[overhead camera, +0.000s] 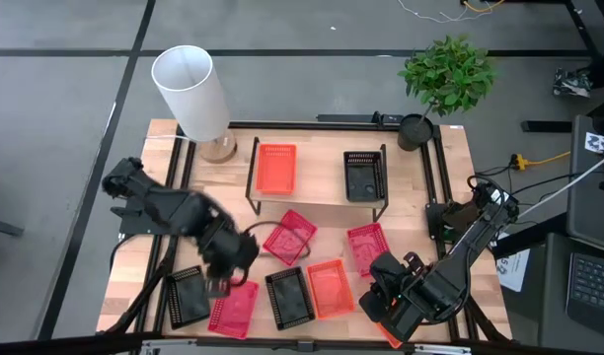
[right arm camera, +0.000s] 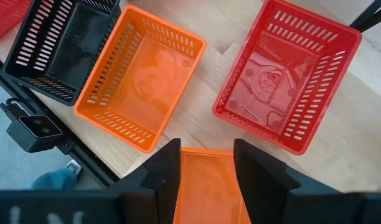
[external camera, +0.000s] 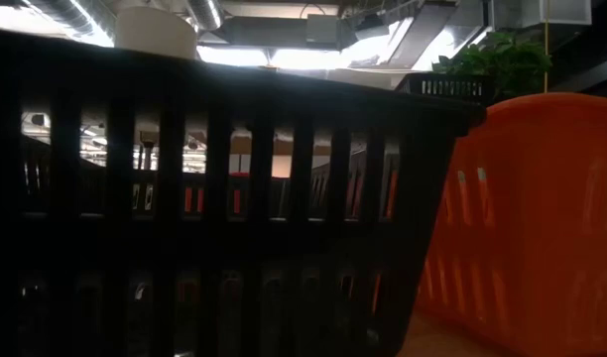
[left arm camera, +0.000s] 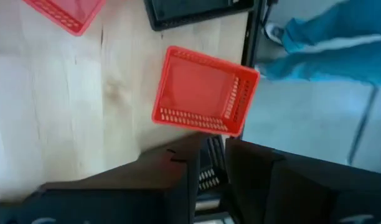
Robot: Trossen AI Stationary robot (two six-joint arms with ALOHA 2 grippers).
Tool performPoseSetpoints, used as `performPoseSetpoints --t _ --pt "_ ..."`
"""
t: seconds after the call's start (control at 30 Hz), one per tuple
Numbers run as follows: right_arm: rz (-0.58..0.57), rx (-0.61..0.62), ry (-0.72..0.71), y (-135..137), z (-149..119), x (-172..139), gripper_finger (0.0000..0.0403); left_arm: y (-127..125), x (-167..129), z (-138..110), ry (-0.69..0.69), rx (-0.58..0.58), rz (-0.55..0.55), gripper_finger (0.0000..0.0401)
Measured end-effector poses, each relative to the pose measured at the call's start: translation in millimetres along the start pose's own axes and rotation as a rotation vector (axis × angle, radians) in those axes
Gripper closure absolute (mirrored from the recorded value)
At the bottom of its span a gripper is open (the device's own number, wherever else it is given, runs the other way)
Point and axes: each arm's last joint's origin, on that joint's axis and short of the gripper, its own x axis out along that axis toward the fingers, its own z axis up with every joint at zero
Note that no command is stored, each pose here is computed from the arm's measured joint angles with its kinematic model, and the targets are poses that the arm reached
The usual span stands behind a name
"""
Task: Stack baskets on shelf by color
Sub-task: Put the left orange bin on top of the other orange bin on the shelf
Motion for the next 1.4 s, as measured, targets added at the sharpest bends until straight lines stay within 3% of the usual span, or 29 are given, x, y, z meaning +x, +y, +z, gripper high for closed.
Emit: performPoseSetpoints --t 0.37,0.5,0.67,0.9,0.97,1.1,1.27,1.4 --pt "0.024 -0.270 0.003 1.1 -6.4 -2.3 0.0256 -43.2 8.2 -36.9 -0.261 -0.008 0.152 0.0332" --pt "0.086 -0.320 -0.002 7.4 -6.5 -2.4 0.0256 -53.2 8.9 -50.5 -0.342 -0.023 0.185 0.0332" --pt "0.230 -0.309 -0.019 23.3 -1.1 -2.2 0.0256 -61.8 8.7 -60.9 -0.421 -0.033 0.193 0.0332" --pt "0.499 -0.409 -0.119 56.9 9.3 -1.5 0.0256 -66.0 8.1 -64.6 -0.481 0.002 0.208 0.0332" --pt "0.557 -0.421 -0.145 67.5 10.6 2.9 0.0256 -66.9 8.5 -64.8 -0.458 -0.016 0.182 0.0332" --pt "0.610 -0.435 -0.133 82.9 6.2 18.1 0.0256 -71.0 24.9 -66.2 -0.288 -0.001 0.137 0.0332" --pt "0.588 -0.427 -0.044 90.9 -5.5 40.2 0.0256 -77.2 59.6 -83.0 -0.071 -0.101 0.131 0.0332" --pt "0.564 -0.441 -0.004 95.2 -12.3 55.5 0.0256 -84.6 86.0 -105.3 -0.006 -0.135 0.127 0.0332"
